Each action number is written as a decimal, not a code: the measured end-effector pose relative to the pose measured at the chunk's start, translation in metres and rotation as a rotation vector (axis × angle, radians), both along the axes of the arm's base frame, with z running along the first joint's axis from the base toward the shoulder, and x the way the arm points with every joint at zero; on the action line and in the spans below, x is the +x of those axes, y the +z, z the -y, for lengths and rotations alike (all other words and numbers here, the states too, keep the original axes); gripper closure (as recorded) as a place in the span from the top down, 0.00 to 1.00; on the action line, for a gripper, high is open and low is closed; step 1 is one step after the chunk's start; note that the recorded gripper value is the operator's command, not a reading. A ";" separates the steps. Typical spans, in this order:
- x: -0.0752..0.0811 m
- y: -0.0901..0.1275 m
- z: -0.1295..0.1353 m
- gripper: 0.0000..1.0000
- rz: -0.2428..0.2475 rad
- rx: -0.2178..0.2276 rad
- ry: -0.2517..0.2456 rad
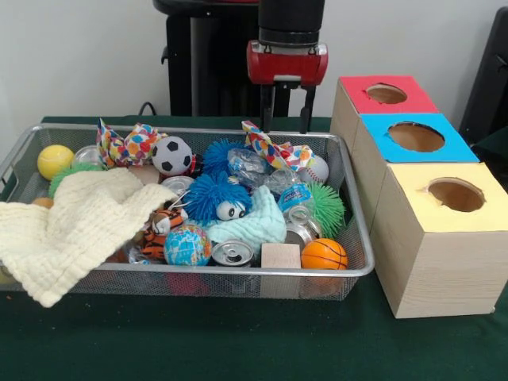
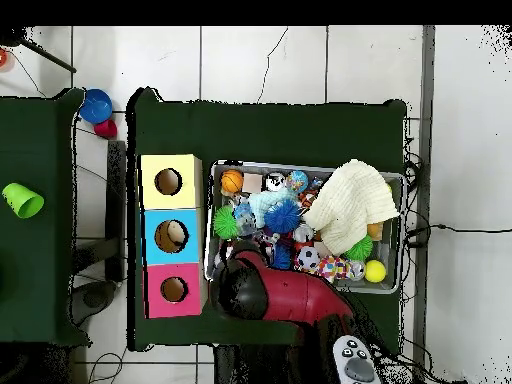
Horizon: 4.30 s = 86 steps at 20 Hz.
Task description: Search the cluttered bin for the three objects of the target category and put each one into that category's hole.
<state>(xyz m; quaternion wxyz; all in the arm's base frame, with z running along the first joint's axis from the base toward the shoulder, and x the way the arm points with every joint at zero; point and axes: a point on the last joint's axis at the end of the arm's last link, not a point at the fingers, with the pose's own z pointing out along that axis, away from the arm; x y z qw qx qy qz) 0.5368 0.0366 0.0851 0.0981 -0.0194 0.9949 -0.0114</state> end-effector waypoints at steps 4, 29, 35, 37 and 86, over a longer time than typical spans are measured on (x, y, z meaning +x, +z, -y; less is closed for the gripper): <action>-0.010 -0.014 0.006 1.00 -0.020 -0.004 0.020; -0.049 -0.084 -0.007 1.00 -0.163 0.005 0.073; -0.053 -0.090 -0.009 1.00 -0.176 0.011 0.073; -0.052 -0.089 -0.009 1.00 -0.175 0.011 0.074; 0.045 0.126 -0.214 0.00 0.118 0.037 0.026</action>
